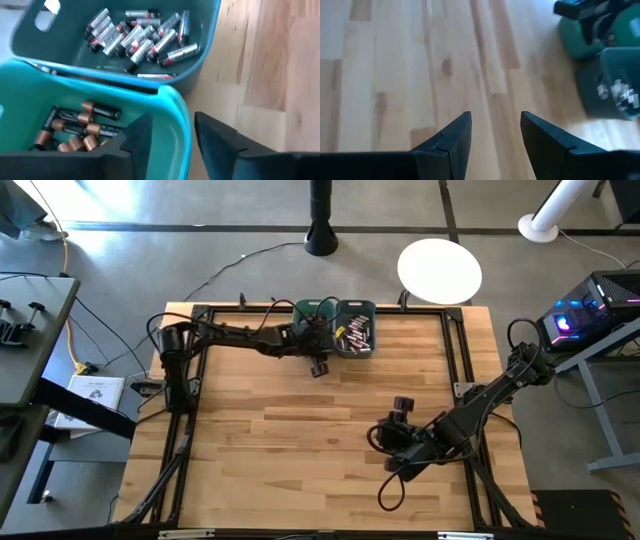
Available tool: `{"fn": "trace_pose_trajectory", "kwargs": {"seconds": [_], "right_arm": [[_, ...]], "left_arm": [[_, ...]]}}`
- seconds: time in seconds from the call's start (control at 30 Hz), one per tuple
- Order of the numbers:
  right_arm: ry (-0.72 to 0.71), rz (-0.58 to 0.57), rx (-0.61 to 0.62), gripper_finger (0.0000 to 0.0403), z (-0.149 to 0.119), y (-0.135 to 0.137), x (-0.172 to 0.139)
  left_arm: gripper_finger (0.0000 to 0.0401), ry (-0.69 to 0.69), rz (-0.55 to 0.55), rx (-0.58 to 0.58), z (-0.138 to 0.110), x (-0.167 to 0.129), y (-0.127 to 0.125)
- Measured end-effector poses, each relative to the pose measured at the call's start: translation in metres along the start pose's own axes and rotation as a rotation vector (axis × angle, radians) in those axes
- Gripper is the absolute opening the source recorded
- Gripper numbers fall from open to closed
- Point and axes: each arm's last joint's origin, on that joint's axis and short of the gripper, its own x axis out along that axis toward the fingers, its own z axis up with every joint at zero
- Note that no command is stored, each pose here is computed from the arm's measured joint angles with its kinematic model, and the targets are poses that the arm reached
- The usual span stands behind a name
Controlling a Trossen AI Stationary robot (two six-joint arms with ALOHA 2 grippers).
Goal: Sort batteries
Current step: Return to Home Position
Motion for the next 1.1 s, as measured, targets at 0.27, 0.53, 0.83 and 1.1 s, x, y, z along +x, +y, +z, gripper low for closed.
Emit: {"fn": "trace_pose_trajectory", "kwargs": {"seconds": [0.27,0.53,0.83,1.1], "right_arm": [[-0.071,-0.089,-0.112,0.0165,0.012,-0.010,0.008],[-0.167,0.167,-0.110,0.0165,0.002,-0.042,0.055],[-0.694,0.291,0.043,0.0165,-0.042,-0.125,0.065],[-0.890,0.274,0.185,0.0165,-0.095,-0.172,0.044]], "left_arm": [[0.0183,-0.085,0.036,-0.049,0.023,-0.053,0.014],[0.0175,-0.240,0.077,-0.071,0.010,-0.147,0.027],[0.0173,-0.430,0.103,-0.204,-0.082,-0.196,0.034],[0.0172,-0.593,0.121,-0.311,-0.132,-0.217,0.030]]}}
